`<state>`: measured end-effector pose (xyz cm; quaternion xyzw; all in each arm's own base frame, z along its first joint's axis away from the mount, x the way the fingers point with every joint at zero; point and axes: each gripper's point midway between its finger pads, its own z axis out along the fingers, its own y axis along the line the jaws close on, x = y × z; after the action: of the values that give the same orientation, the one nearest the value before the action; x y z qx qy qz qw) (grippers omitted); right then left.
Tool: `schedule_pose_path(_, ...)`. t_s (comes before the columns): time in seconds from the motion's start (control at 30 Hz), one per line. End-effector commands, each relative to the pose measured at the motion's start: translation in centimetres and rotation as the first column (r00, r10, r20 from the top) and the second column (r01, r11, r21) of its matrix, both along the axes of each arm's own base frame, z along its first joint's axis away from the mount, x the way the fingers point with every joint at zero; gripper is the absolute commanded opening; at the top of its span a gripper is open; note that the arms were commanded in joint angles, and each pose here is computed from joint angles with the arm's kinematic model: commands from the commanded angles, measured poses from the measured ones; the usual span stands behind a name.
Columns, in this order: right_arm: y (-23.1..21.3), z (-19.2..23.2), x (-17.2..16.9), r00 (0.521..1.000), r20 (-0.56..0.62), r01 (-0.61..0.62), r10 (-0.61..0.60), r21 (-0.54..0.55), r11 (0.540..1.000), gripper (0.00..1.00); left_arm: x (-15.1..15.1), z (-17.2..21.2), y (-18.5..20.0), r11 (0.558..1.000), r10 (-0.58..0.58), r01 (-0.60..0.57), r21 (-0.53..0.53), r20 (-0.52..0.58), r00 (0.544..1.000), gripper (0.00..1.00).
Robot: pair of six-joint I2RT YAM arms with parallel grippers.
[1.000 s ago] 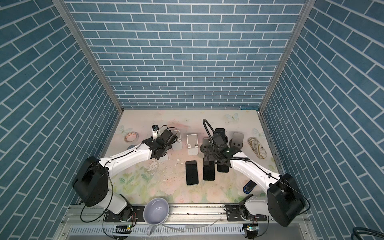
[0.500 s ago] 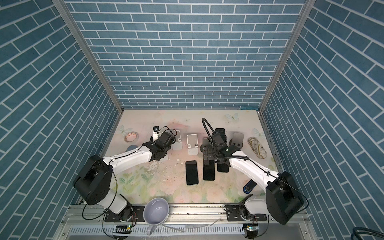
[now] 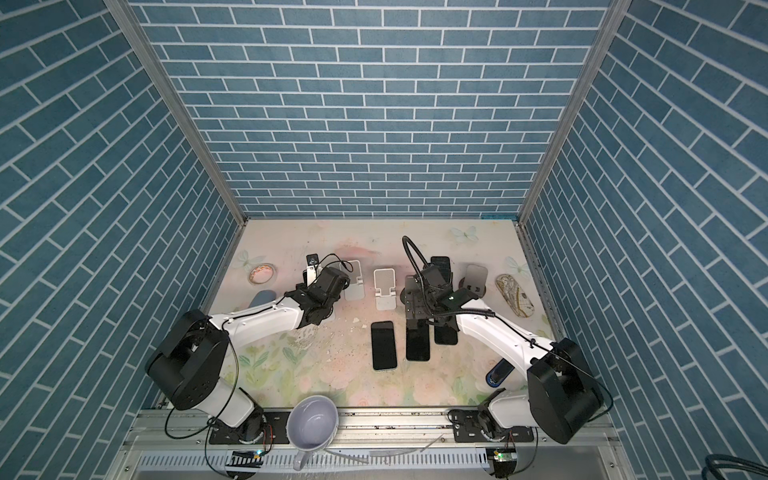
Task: Remove the phone from the phone stand
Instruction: 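Lift the teal-framed phone off the white stand with the left gripper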
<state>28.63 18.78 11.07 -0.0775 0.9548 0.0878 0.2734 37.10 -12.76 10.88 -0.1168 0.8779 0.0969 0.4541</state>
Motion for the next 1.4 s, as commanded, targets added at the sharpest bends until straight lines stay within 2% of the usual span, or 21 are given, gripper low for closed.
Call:
schedule_pose_path(0.0, 0.5, 1.6, 0.7, 1.0, 0.009, 0.018, -0.018, 0.028, 0.999, 0.99, 0.0, -0.7, 0.9, 1.0, 0.005, -0.005, 0.031, -0.002, 1.0, 0.63)
schedule_pose_path(0.17, 0.6, 1.6, 0.7, 1.0, 0.008, 0.023, -0.024, 0.036, 0.999, 0.99, -0.2, -0.7, 1.0, 0.999, 0.003, -0.003, 0.033, -0.005, 1.0, 0.49)
schedule_pose_path(0.37, 1.0, 1.5, 0.8, 1.0, -0.002, 0.022, -0.022, 0.05, 0.999, 0.99, -0.6, -0.1, 1.0, 1.0, -0.004, 0.004, 0.019, -0.004, 1.0, 0.41)
schedule_pose_path(0.7, 1.8, 1.6, 0.9, 1.0, -0.007, 0.007, -0.007, 0.085, 0.996, 0.99, -1.2, 2.0, 0.6, 0.998, -0.052, 0.053, -0.031, 0.016, 0.999, 0.4)
schedule_pose_path(0.97, 1.6, 2.3, 0.8, 1.0, 0.024, 0.0, -0.002, 0.096, 0.995, 0.99, -1.9, 5.1, 0.6, 0.995, -0.067, 0.072, -0.067, 0.074, 0.995, 0.4)
schedule_pose_path(1.37, 0.6, 3.4, 0.4, 0.998, 0.054, 0.009, -0.013, 0.077, 0.997, 0.99, -2.9, 8.5, -1.9, 0.981, -0.148, 0.157, -0.114, 0.084, 0.985, 0.4)
